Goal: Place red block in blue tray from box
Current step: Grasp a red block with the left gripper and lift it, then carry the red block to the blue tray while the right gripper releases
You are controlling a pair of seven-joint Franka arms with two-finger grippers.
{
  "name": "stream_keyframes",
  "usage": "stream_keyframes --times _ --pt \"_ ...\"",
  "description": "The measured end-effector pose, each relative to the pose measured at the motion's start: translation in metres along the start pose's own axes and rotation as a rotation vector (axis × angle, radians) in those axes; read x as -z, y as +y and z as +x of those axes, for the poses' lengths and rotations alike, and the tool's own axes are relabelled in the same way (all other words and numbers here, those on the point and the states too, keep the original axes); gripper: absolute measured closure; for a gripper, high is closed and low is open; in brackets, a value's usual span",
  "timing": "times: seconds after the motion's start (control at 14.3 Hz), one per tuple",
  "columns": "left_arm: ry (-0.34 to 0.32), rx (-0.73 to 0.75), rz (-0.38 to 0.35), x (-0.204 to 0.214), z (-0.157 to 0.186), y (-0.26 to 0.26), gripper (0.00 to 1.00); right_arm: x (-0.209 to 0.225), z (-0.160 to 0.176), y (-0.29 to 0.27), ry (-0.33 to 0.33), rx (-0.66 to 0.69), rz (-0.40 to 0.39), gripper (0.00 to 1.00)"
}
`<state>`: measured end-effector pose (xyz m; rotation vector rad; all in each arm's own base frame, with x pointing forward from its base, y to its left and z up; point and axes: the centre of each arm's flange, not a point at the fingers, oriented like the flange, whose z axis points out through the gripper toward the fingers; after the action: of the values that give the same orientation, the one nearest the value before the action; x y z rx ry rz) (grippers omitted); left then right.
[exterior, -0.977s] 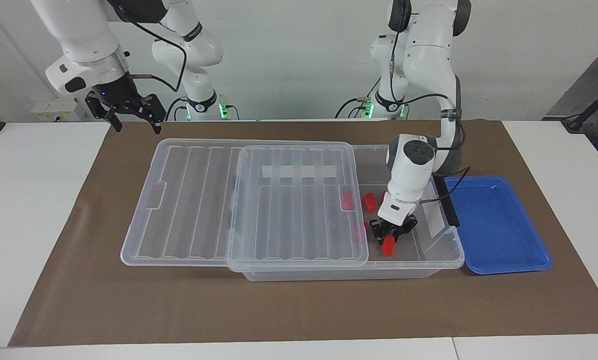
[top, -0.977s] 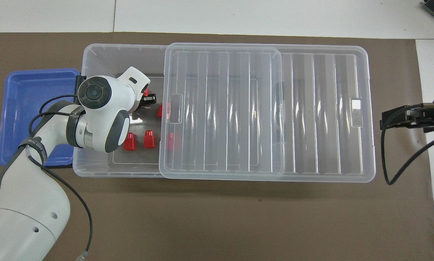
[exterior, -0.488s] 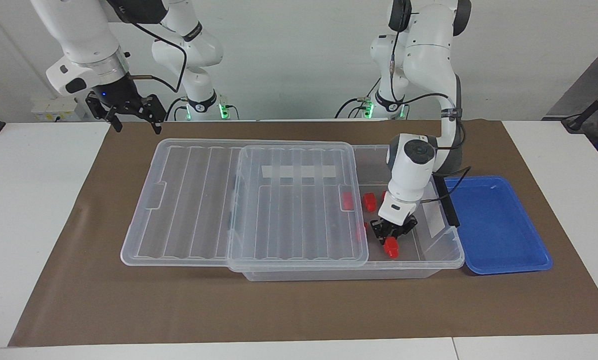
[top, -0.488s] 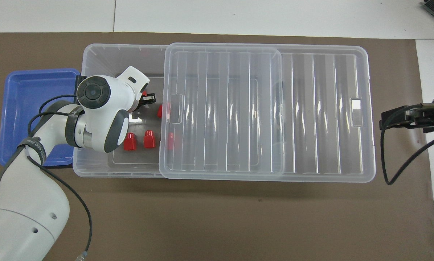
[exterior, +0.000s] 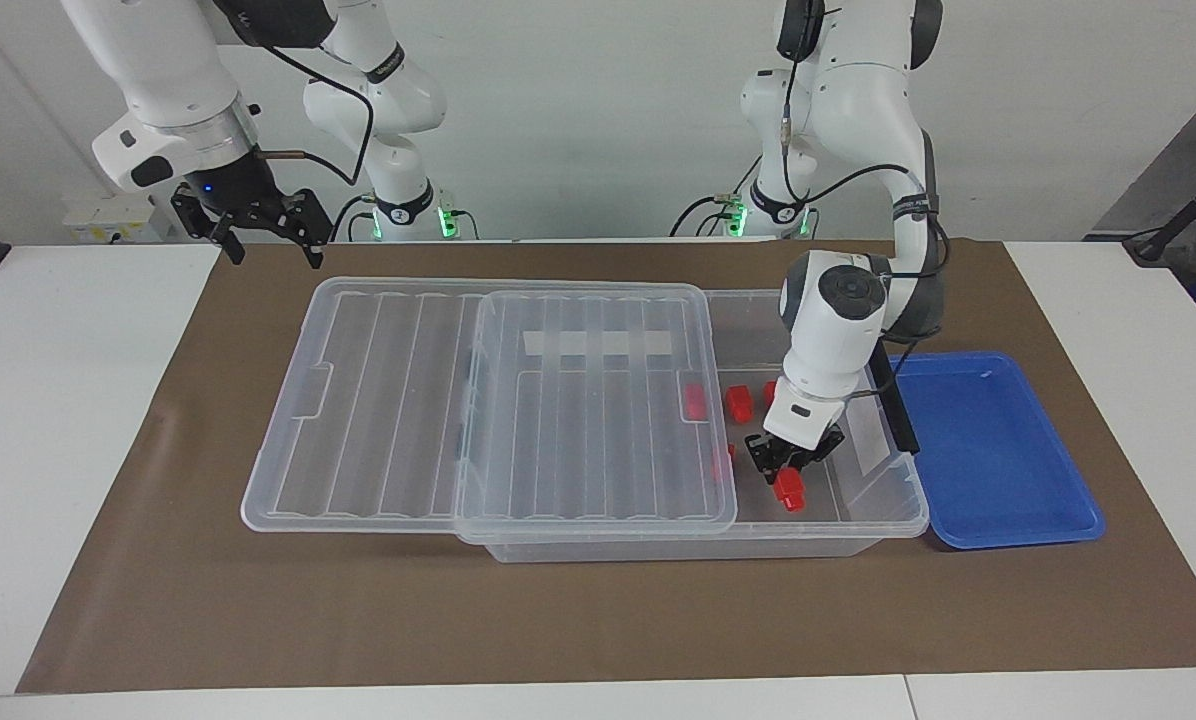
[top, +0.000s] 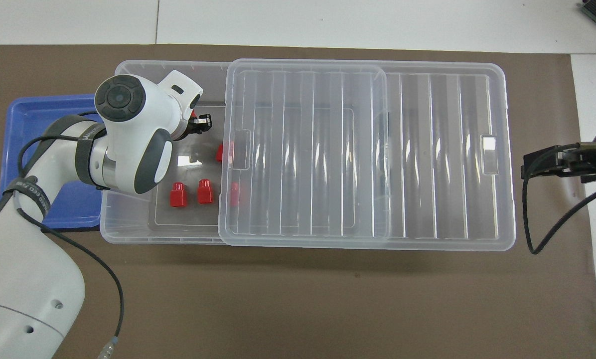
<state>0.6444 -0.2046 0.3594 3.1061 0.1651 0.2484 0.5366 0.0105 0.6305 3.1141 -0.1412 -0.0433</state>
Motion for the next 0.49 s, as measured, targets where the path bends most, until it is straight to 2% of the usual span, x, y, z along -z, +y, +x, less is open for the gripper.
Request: stream_keyframes --times 0.49 --pt "-0.059 0.030 0.027 0.096 -0.006 -0.020 0.66 -0.001 0.001 0.003 0.001 -0.005 0.001 0.00"
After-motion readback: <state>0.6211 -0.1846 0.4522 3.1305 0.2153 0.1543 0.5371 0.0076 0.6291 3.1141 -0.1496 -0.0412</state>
